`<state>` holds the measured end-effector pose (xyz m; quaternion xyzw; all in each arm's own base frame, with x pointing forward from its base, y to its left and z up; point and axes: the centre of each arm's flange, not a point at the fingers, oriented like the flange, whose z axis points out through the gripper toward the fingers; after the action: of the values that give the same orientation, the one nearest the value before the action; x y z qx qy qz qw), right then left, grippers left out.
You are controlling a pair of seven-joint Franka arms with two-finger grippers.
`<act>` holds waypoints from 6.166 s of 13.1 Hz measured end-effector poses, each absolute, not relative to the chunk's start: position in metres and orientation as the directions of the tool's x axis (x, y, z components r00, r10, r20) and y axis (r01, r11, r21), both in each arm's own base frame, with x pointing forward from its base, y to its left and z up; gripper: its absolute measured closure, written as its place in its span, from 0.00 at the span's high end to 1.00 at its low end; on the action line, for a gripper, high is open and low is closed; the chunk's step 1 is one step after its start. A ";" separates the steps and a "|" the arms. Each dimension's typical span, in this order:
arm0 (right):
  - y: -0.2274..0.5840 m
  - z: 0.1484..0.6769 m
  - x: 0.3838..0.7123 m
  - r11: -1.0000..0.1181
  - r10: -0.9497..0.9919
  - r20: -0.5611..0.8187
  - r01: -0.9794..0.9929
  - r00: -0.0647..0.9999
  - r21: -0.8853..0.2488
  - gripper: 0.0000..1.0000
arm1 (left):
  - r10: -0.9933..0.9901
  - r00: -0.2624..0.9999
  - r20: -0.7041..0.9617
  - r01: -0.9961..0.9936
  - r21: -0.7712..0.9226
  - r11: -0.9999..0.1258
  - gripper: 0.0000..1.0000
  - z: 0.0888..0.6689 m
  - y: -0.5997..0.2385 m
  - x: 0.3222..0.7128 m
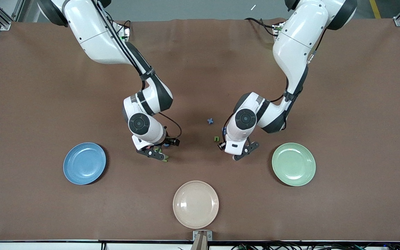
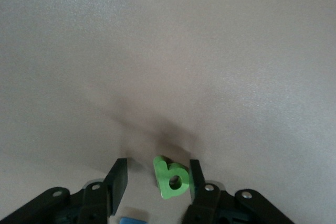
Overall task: Sort uppercase to blue plate, lowercase to green plate
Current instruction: 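Grasp the blue C with the right gripper while the left gripper grasps b, then release the C onto the blue plate while the left gripper drops b on green, then grasp the pink G with the right gripper while the left gripper grasps blue e, then place the G on the blue plate while the left gripper places e on green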
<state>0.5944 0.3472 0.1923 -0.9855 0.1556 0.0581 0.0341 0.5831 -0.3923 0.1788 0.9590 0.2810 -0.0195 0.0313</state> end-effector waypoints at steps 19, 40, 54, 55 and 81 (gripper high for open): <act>0.277 0.206 0.635 -0.960 -0.275 -0.146 -0.280 0.950 -0.012 0.34 | 0.565 0.821 0.076 0.562 0.058 -0.825 0.27 0.258 -0.287 0.658; 0.018 0.223 0.695 -0.997 0.077 -0.108 0.077 0.991 -0.005 0.82 | 0.555 0.825 -0.107 0.554 -0.043 -0.832 0.71 0.262 -0.276 0.629; 0.240 0.187 0.626 -0.979 -0.199 -0.174 -0.202 0.964 0.002 0.82 | 0.482 0.874 -0.064 0.484 0.014 -0.875 0.55 0.195 -0.416 0.519; 0.242 0.185 0.624 -0.979 -0.201 -0.177 -0.204 0.963 -0.001 0.82 | 0.479 0.876 -0.063 0.481 0.012 -0.877 0.54 0.193 -0.416 0.519; 0.040 0.249 0.701 -1.000 -0.005 -0.097 -0.006 0.995 -0.008 0.42 | 0.326 0.944 0.041 0.327 -0.011 -0.945 0.33 0.250 -0.129 0.699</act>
<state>0.7012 0.0398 0.2492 -0.9988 0.0028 0.0484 0.0041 0.6993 -0.1288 0.2498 0.9860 0.1656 0.0194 -0.0088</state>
